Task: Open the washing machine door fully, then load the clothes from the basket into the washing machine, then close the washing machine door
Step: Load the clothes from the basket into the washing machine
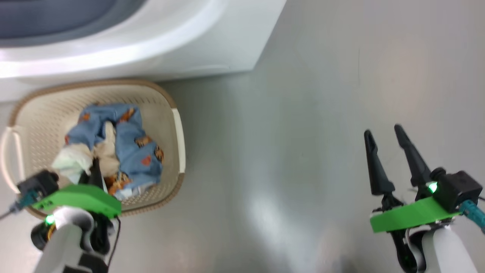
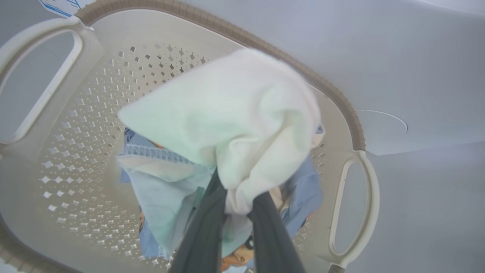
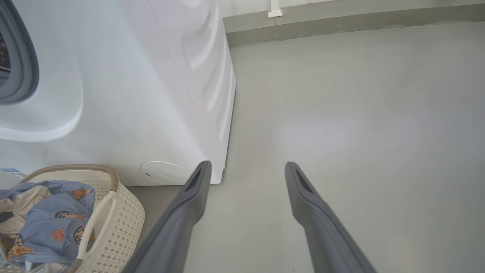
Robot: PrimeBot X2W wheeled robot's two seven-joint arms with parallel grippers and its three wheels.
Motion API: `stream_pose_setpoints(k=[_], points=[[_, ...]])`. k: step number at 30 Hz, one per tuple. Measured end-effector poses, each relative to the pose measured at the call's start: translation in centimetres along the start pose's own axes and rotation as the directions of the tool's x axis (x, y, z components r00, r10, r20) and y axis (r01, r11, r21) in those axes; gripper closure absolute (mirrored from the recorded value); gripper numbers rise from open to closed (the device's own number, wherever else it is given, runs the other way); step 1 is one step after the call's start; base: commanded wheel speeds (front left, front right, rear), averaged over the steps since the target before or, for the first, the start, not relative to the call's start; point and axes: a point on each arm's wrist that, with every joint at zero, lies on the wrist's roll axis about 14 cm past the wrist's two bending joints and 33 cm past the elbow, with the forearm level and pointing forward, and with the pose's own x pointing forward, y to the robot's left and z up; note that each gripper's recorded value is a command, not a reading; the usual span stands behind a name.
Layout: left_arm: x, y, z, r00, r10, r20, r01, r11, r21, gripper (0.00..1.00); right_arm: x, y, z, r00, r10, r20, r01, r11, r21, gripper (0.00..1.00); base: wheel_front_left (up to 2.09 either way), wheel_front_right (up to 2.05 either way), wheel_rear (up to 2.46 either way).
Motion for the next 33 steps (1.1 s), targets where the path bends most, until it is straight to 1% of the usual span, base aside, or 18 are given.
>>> stream_pose_setpoints(k=[6,11,13,22,28,33], points=[[-4.5,-0.8,2.5,0.993,-0.028,0.113,0.026,0.999,0.021,1.00,-2.6,1.2,1.8,0.999,0.018,0.027,-0.018,1.000,0.003,0.00,0.00,0.00,0.00],[-8.4,-1.5,4.6,0.975,-0.054,0.217,0.047,0.998,0.038,1.00,-4.8,2.2,3.2,0.998,0.043,0.053,-0.043,0.999,-0.013,0.00,0.00,0.00,0.00],[-10.0,-1.7,5.3,0.965,-0.070,0.254,0.056,0.996,0.062,1.00,-5.7,2.7,3.7,0.996,0.055,0.065,-0.054,0.998,-0.012,0.00,0.00,0.00,0.00],[-17.3,-2.3,7.6,0.905,-0.135,0.404,0.083,0.986,0.143,1.00,-9.7,4.9,5.5,0.987,0.115,0.116,-0.113,0.993,-0.025,0.00,0.00,0.00,0.00],[-22.0,-1.6,8.7,0.852,-0.148,0.502,0.072,0.983,0.167,1.00,-11.6,6.8,6.9,0.971,0.173,0.164,-0.168,0.985,-0.046,0.00,0.00,0.00,0.00],[-24.8,-1.5,8.8,0.817,-0.158,0.554,0.079,0.983,0.165,1.00,-12.7,7.7,8.1,0.957,0.204,0.205,-0.194,0.979,-0.068,0.00,0.00,0.00,0.00]])
